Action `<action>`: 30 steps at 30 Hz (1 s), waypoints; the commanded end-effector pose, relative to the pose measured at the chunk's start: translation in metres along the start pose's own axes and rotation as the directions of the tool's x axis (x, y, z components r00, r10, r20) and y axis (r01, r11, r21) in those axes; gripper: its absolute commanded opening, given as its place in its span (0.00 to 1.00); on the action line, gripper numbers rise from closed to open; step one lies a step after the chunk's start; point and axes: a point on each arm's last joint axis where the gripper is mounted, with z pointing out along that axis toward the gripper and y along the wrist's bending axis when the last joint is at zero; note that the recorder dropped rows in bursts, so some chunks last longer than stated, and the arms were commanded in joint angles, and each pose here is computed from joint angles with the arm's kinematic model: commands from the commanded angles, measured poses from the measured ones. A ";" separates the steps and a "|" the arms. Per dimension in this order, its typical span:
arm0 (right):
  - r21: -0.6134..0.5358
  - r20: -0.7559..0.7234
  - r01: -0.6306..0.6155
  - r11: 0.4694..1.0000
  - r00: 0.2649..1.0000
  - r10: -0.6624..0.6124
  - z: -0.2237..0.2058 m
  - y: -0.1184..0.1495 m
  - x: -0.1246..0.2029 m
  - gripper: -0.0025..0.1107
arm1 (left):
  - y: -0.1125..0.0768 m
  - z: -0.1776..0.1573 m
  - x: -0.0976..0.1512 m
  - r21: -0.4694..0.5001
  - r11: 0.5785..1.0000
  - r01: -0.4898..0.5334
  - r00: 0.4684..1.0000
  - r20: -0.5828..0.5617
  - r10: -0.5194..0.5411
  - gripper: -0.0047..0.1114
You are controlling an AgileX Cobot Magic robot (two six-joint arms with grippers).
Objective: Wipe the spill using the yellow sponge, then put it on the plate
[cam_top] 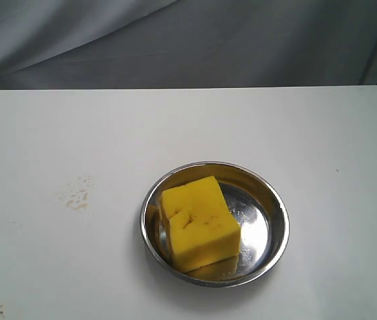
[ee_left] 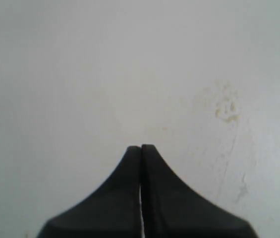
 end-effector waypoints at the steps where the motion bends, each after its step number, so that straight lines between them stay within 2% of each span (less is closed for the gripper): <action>1: 0.002 0.002 0.014 1.000 1.000 -0.014 0.000 -0.001 0.001 0.02 | -0.002 -0.039 0.002 -0.020 0.998 -0.057 0.943 0.326 0.060 0.04; 4: 0.002 0.002 0.014 1.000 1.000 -0.014 0.000 -0.001 0.001 0.02 | -0.003 -0.063 0.004 -0.038 0.998 -0.057 0.855 0.514 0.069 0.04; 7: 0.002 0.002 0.014 1.000 1.000 -0.014 0.000 -0.001 0.001 0.02 | -0.003 -0.082 0.007 -0.050 0.997 -0.051 0.753 0.654 0.071 0.04; 9: 0.002 0.002 0.014 1.000 1.000 -0.014 0.000 -0.001 0.001 0.02 | -0.003 -0.083 0.005 -0.050 0.998 -0.047 0.738 0.671 0.069 0.04; 30: 0.002 0.002 0.014 1.000 1.000 -0.014 0.000 -0.001 0.001 0.02 | -0.003 -0.081 0.006 -0.048 0.998 -0.046 0.739 0.671 0.066 0.04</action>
